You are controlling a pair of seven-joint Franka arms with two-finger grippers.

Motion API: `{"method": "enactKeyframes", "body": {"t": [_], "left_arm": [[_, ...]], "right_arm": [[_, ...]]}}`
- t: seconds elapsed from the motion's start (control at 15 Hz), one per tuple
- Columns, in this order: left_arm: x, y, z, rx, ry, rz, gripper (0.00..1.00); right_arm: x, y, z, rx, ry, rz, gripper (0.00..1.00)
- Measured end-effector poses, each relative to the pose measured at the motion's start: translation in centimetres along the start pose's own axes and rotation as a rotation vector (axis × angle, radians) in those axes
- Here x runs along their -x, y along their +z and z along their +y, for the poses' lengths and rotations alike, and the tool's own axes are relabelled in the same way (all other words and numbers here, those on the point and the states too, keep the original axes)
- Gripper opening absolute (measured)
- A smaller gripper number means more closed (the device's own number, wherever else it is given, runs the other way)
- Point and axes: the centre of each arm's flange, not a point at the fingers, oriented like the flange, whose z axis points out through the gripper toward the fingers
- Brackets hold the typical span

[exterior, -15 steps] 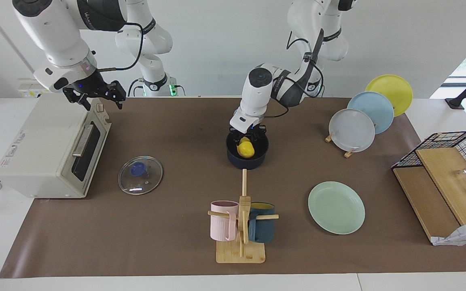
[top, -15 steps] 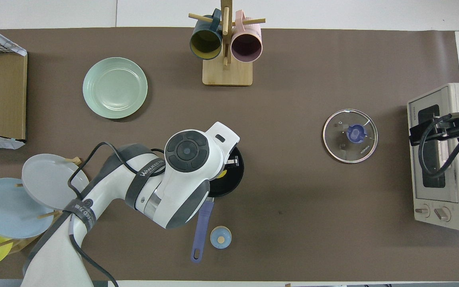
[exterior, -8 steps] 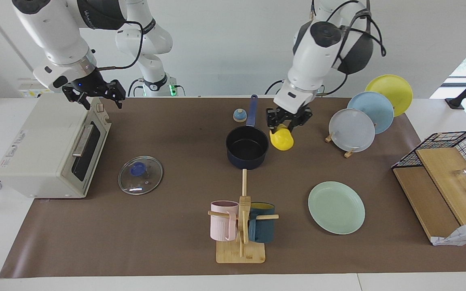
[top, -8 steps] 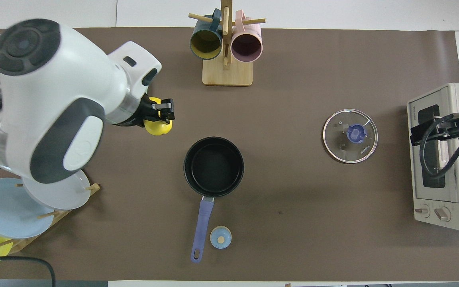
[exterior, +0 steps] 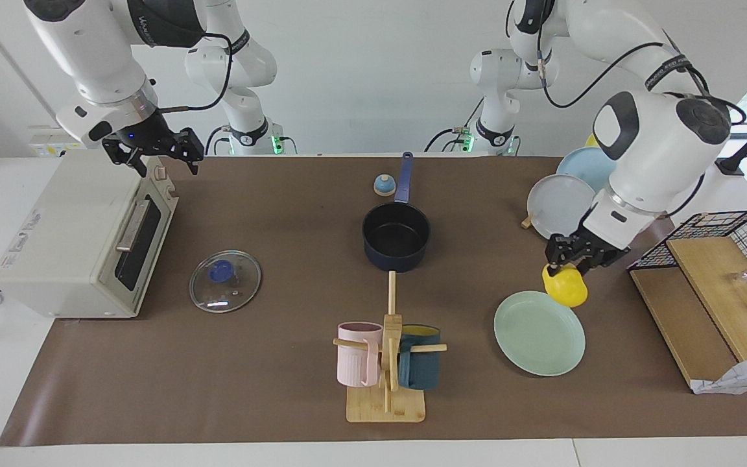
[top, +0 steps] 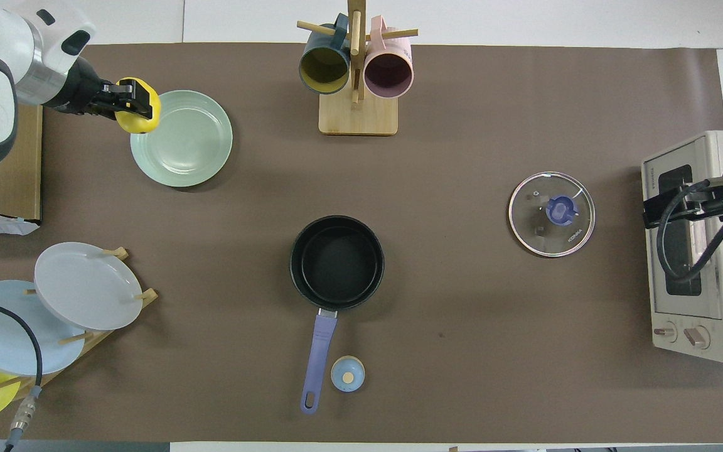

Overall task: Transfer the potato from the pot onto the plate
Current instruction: 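Lower the potato onto the green plate and open the left gripper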

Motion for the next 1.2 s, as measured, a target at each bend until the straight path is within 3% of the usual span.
{"method": "enactKeyframes", "body": {"t": [0.33, 0.6, 1.13, 1.2], "left_arm": [[-2.3, 8.4, -2.1, -0.006, 0.031, 0.035, 0.55], [-0.8, 14.1, -2.3, -0.009, 0.039, 0.05, 0.55], [0.1, 14.9, -2.0, -0.01, 0.053, 0.027, 0.55], [0.2, 15.0, -1.9, -0.015, 0.061, 0.023, 0.61]], "right_arm": [[0.0, 0.0, 0.2, -0.001, 0.004, -0.002, 1.0], [0.1, 0.1, 0.4, -0.001, 0.007, -0.008, 1.0], [0.2, 0.1, 1.7, -0.005, 0.032, -0.008, 1.0], [0.2, 0.1, 1.7, -0.005, 0.032, -0.008, 1.0]]}}
